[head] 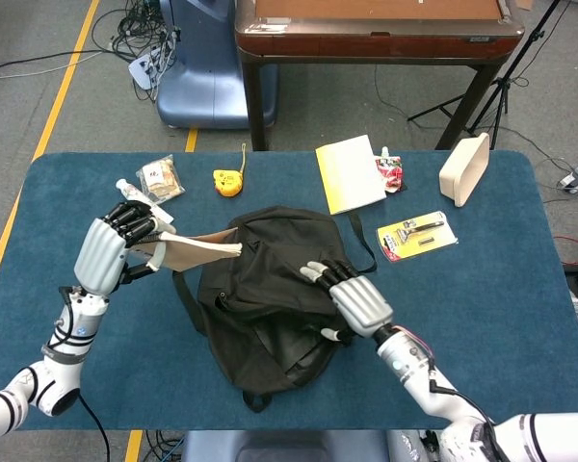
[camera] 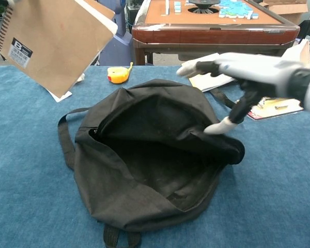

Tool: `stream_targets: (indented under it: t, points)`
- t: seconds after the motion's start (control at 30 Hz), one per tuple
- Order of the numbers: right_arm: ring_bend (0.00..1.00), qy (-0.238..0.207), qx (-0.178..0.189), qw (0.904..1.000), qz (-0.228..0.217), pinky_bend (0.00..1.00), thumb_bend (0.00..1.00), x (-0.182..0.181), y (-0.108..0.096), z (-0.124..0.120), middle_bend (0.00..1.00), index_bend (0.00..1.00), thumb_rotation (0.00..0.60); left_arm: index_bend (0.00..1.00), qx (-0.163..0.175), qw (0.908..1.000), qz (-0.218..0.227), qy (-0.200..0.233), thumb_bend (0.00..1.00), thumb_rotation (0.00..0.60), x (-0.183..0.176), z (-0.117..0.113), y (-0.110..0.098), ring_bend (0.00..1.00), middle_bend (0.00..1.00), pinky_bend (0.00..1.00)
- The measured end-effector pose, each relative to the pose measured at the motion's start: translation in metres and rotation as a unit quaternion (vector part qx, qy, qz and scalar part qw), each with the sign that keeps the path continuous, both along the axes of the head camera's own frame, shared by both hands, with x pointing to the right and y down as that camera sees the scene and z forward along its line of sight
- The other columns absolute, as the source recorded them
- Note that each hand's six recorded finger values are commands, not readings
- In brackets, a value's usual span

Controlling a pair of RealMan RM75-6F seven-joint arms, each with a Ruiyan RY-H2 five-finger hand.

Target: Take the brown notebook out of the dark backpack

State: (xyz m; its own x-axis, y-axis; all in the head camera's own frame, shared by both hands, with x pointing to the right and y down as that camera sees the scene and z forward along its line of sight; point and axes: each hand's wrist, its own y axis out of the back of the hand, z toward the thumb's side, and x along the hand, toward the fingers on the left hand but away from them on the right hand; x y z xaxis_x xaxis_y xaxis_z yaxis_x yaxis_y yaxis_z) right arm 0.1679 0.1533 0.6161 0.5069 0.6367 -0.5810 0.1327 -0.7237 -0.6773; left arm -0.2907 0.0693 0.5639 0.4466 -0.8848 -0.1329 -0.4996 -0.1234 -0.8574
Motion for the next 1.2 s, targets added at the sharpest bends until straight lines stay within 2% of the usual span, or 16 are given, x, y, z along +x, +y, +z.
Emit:
stream_targets:
  t: [0.2, 0.33, 0.43, 0.57, 0.67, 0.77, 0.83, 0.9, 0.97, 1.1, 1.2]
  points:
    - [0.0, 0.019, 0.017, 0.9986, 0.047, 0.07, 0.03, 0.044, -0.01, -0.015, 0.06, 0.04, 0.6, 0.64, 0.011, 0.999, -0.01, -0.041, 0.49, 0.6, 0.007, 0.024, -0.014, 0.44, 0.65, 0.33]
    - [0.0, 0.024, 0.024, 0.9964, 0.077, 0.07, 0.03, 0.068, -0.016, -0.023, 0.06, 0.04, 0.6, 0.63, 0.011, 0.9986, -0.016, -0.05, 0.49, 0.6, 0.015, 0.037, -0.017, 0.44, 0.65, 0.33]
    - [0.0, 0.026, 0.028, 0.9947, 0.095, 0.07, 0.03, 0.08, -0.02, -0.027, 0.06, 0.04, 0.6, 0.62, 0.012, 0.9976, -0.016, -0.066, 0.49, 0.6, 0.018, 0.048, -0.016, 0.44, 0.65, 0.33]
    - [0.0, 0.028, 0.033, 0.9925, 0.115, 0.07, 0.03, 0.093, -0.023, -0.029, 0.06, 0.04, 0.6, 0.58, -0.006, 0.9941, -0.003, -0.109, 0.49, 0.6, 0.023, 0.069, -0.002, 0.44, 0.64, 0.34]
    - [0.0, 0.032, 0.036, 0.9908, 0.126, 0.07, 0.03, 0.101, -0.026, -0.031, 0.06, 0.04, 0.6, 0.54, -0.025, 0.9889, 0.016, -0.146, 0.49, 0.6, 0.026, 0.084, 0.012, 0.43, 0.56, 0.34]
    - [0.0, 0.032, 0.036, 0.9895, 0.136, 0.07, 0.03, 0.107, -0.027, -0.032, 0.06, 0.04, 0.6, 0.39, -0.052, 0.9847, 0.028, -0.164, 0.45, 0.591, 0.031, 0.092, 0.024, 0.35, 0.44, 0.35]
    - [0.0, 0.029, 0.035, 0.9885, 0.144, 0.07, 0.03, 0.11, -0.028, -0.034, 0.06, 0.04, 0.6, 0.25, -0.076, 0.9815, 0.032, -0.173, 0.36, 0.527, 0.034, 0.094, 0.031, 0.29, 0.33, 0.35]
    - [0.0, 0.029, 0.037, 0.9873, 0.152, 0.07, 0.03, 0.115, -0.029, -0.037, 0.06, 0.04, 0.6, 0.12, -0.108, 0.978, 0.036, -0.175, 0.27, 0.393, 0.039, 0.093, 0.04, 0.22, 0.24, 0.35]
    - [0.0, 0.03, 0.039, 0.9861, 0.159, 0.07, 0.03, 0.121, -0.029, -0.038, 0.06, 0.04, 0.6, 0.05, -0.137, 0.9745, 0.04, -0.173, 0.24, 0.348, 0.045, 0.089, 0.047, 0.18, 0.18, 0.35]
    - [0.0, 0.036, 0.038, 0.9845, 0.167, 0.07, 0.03, 0.129, -0.027, -0.038, 0.06, 0.04, 0.6, 0.0, -0.195, 0.9639, 0.055, -0.173, 0.21, 0.333, 0.056, 0.07, 0.066, 0.14, 0.11, 0.34]
    - [0.0, 0.044, 0.034, 0.9835, 0.172, 0.07, 0.03, 0.136, -0.024, -0.037, 0.06, 0.04, 0.6, 0.0, -0.213, 0.9572, 0.059, -0.187, 0.21, 0.334, 0.053, 0.054, 0.073, 0.13, 0.1, 0.32]
